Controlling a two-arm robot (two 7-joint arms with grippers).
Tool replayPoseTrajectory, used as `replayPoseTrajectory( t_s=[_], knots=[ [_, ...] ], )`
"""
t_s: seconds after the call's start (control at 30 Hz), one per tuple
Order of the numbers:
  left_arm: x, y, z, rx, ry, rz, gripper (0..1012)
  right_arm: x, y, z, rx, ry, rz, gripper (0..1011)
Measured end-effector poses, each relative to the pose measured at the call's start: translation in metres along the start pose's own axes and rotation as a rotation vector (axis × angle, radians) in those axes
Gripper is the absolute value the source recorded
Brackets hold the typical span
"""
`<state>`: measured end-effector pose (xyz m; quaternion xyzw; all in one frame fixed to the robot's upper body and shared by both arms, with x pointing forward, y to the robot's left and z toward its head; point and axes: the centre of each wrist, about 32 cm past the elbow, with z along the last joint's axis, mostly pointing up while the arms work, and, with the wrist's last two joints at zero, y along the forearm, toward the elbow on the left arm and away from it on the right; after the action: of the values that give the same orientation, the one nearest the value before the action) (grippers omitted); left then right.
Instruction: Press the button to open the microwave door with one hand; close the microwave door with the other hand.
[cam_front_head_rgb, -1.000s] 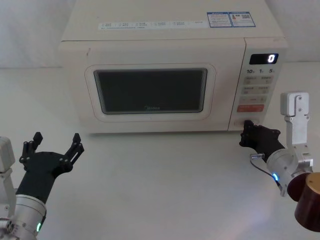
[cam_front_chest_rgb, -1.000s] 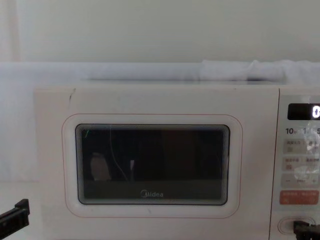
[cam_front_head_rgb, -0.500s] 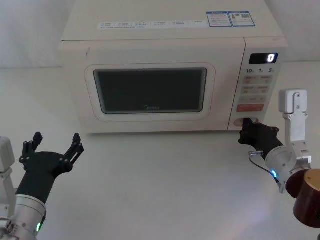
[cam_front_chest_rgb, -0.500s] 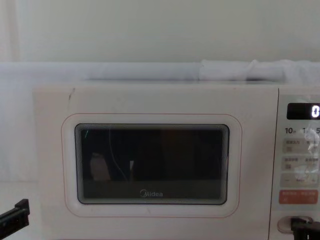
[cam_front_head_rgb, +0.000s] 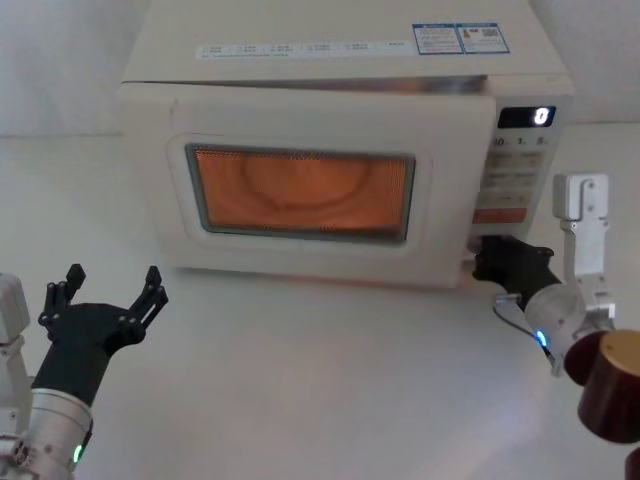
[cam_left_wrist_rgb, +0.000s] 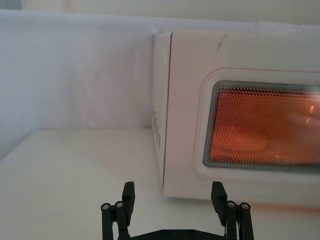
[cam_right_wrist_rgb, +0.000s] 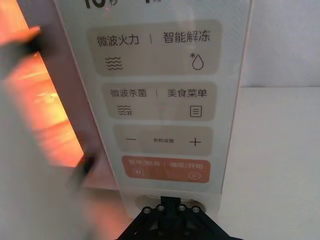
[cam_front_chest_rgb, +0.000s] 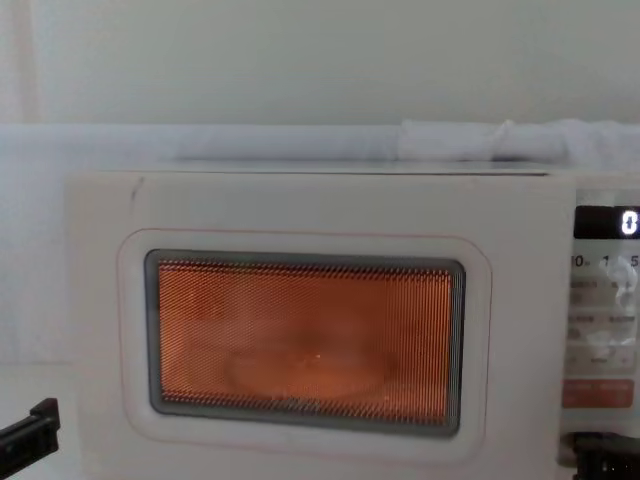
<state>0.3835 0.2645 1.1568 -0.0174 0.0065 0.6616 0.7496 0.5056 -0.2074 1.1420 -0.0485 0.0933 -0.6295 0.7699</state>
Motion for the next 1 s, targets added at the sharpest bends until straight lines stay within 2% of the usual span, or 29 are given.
replayPoseTrajectory(
  t_s=[0.47,1.0],
  knots=[
    [0.0000,0.000,0.000,0.000,0.000,0.000,1001,-0.0011,0.003,0.001,0.003,-0.001,-0.003,0],
    [0.0000,0.000,0.000,0.000,0.000,0.000,1001,0.0008,-0.026,0.004,-0.006,-0.006,-0.024,0]
  ],
)
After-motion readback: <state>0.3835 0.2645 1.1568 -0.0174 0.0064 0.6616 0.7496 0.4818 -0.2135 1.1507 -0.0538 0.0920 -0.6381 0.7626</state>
